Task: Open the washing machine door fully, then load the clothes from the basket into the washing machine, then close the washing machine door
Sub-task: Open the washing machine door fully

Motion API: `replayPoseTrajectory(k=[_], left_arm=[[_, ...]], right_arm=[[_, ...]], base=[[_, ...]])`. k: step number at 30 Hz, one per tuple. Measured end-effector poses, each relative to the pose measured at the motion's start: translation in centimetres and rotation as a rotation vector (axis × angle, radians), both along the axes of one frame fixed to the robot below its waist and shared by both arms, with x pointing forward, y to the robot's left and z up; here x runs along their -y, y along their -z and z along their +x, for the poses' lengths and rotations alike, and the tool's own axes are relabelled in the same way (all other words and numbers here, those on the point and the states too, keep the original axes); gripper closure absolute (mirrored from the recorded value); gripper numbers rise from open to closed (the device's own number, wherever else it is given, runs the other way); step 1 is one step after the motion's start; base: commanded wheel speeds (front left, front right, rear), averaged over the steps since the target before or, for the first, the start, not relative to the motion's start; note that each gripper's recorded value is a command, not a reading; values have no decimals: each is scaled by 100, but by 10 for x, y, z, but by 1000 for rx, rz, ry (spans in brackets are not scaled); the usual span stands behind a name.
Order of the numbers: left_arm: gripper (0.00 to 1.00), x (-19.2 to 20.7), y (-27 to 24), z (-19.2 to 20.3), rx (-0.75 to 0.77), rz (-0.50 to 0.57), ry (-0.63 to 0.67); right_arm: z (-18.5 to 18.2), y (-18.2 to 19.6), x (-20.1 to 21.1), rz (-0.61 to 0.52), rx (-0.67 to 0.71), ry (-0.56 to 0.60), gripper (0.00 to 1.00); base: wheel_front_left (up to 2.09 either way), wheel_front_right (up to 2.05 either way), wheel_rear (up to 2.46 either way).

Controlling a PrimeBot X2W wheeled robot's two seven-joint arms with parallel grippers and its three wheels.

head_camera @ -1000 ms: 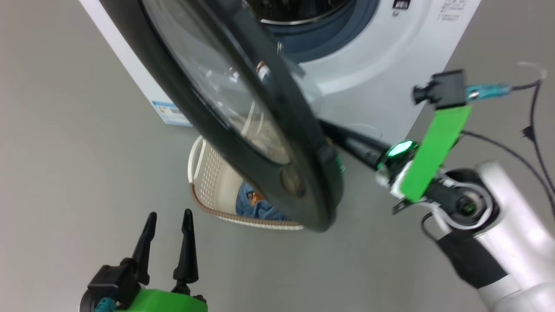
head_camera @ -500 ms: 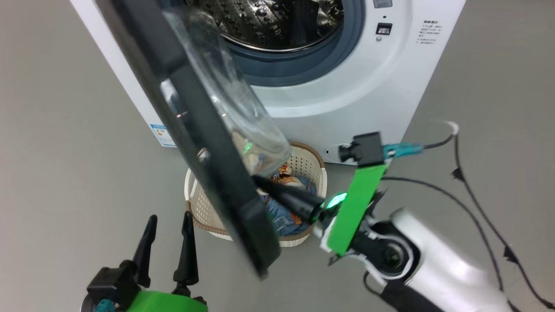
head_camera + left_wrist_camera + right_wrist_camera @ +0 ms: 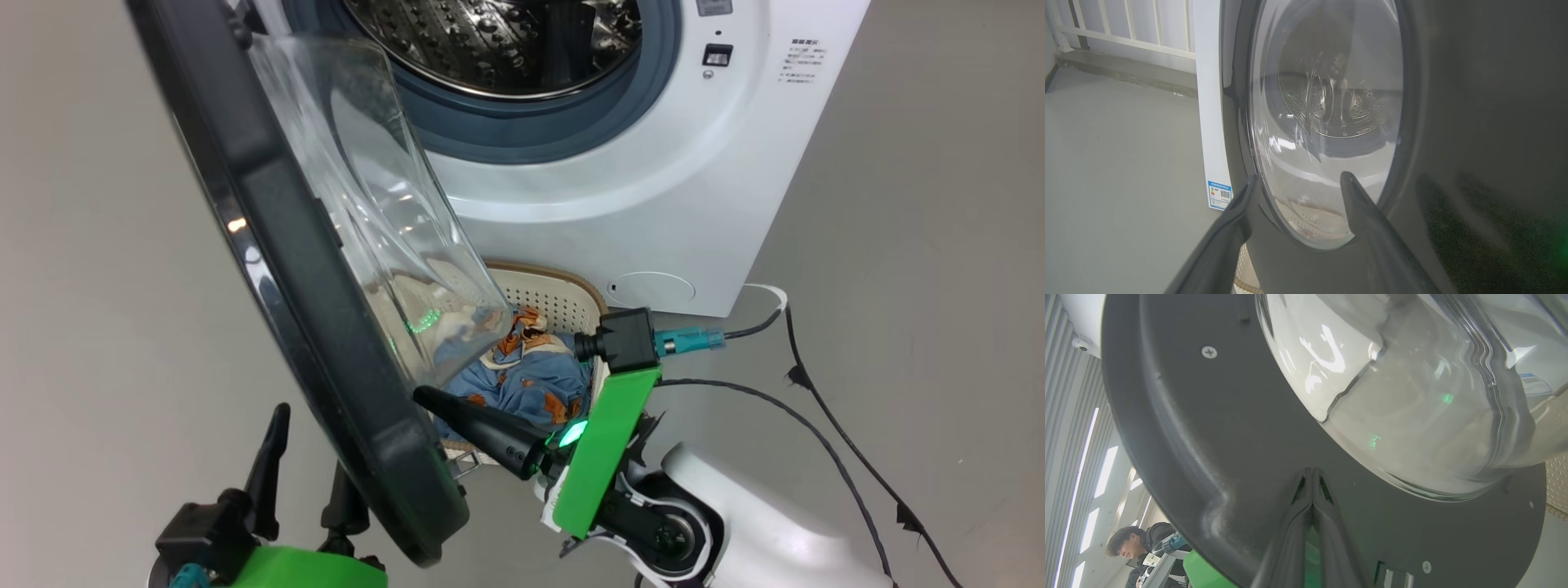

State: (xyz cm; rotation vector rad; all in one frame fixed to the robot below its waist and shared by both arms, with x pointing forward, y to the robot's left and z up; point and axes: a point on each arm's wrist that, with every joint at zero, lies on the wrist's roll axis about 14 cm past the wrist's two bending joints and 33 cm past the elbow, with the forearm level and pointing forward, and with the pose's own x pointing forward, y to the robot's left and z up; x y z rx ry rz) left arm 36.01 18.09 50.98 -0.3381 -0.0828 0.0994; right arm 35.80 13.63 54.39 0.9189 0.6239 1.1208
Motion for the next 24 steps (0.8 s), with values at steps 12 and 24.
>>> replayPoseTrajectory(k=[12,24], left_arm=[[0,-8,-7,-5,23,3,-24],[0,-14,-1,-12,9,28,-24]], right_arm=[[-3,-6,3,-9,79,33,70],[42,2,82,-167,419,318,0]], base=[[0,0,0],[0,0,0]])
